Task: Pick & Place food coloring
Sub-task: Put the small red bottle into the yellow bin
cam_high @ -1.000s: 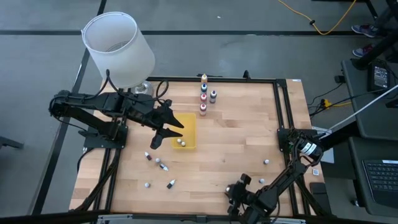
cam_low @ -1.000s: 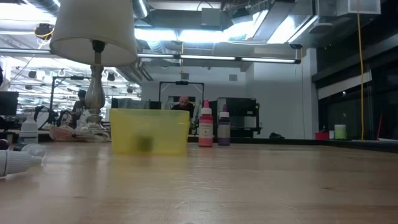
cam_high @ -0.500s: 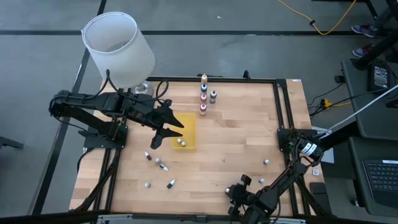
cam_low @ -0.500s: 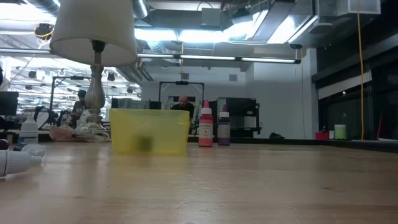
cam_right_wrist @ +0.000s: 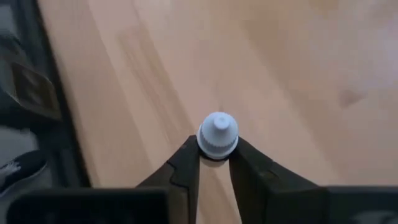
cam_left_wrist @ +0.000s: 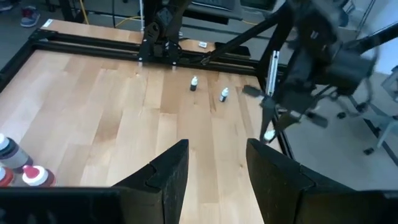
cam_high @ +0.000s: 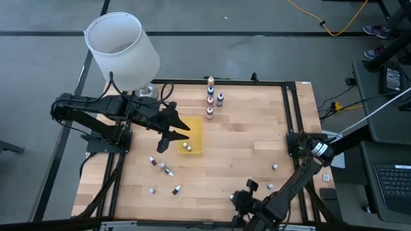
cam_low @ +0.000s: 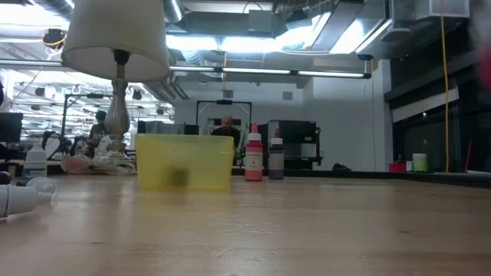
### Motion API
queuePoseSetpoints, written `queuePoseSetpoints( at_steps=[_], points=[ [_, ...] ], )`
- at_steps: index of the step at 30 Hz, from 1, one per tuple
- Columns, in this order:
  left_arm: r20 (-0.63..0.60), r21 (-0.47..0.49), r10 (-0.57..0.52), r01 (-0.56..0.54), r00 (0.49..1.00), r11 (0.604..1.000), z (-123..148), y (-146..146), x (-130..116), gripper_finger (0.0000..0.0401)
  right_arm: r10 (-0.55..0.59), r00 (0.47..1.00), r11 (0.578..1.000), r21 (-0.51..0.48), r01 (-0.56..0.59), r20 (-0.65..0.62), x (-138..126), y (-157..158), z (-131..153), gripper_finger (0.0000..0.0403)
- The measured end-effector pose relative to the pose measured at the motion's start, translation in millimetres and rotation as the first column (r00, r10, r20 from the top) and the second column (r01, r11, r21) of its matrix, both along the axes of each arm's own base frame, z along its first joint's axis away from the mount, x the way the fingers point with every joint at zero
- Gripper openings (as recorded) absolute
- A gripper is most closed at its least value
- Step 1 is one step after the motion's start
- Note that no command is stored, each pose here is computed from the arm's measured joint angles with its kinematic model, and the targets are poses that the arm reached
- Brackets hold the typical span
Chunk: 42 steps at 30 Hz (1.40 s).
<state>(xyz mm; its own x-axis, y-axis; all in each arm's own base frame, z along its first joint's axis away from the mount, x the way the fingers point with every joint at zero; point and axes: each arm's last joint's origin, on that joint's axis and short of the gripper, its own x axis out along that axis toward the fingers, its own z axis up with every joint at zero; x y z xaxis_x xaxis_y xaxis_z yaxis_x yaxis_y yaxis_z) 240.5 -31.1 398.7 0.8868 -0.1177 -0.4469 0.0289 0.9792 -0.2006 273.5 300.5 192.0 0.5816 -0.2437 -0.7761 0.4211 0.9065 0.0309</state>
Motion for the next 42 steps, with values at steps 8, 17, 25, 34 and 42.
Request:
queuePoseSetpoints(
  at_steps=[8,17,25,34,42],
  points=[
    [0.051,-0.023,-0.103,0.104,0.993,0.994,19.0,-20.5,-7.7,0.0157,0.098,0.995,0.995,0.011,-0.099,0.02,40.5,-27.0,102.6,0.0076],
    [0.107,0.046,-0.154,0.149,0.982,0.988,30.9,-50.3,-18.9,0.0168,0.14,0.979,0.988,0.05,-0.149,0.147,81.3,-83.5,184.6,0.0076],
    [0.121,0.097,-0.122,0.111,0.985,0.989,31.5,-56.7,-21.4,0.0229,0.132,0.962,0.99,0.021,-0.141,0.24,96.2,-122.5,220.3,0.0076],
    [0.115,0.109,-0.072,0.059,0.991,0.992,29.9,-56.0,-19.4,0.0266,0.133,0.929,0.984,0.069,-0.166,0.344,117.4,-148.5,231.0,0.0077],
    [0.101,0.093,-0.062,0.053,0.993,0.994,27.2,-57.5,-15.7,0.0263,0.149,0.908,0.984,0.032,-0.175,0.393,127.5,-159.6,234.6,0.0076]
  ],
)
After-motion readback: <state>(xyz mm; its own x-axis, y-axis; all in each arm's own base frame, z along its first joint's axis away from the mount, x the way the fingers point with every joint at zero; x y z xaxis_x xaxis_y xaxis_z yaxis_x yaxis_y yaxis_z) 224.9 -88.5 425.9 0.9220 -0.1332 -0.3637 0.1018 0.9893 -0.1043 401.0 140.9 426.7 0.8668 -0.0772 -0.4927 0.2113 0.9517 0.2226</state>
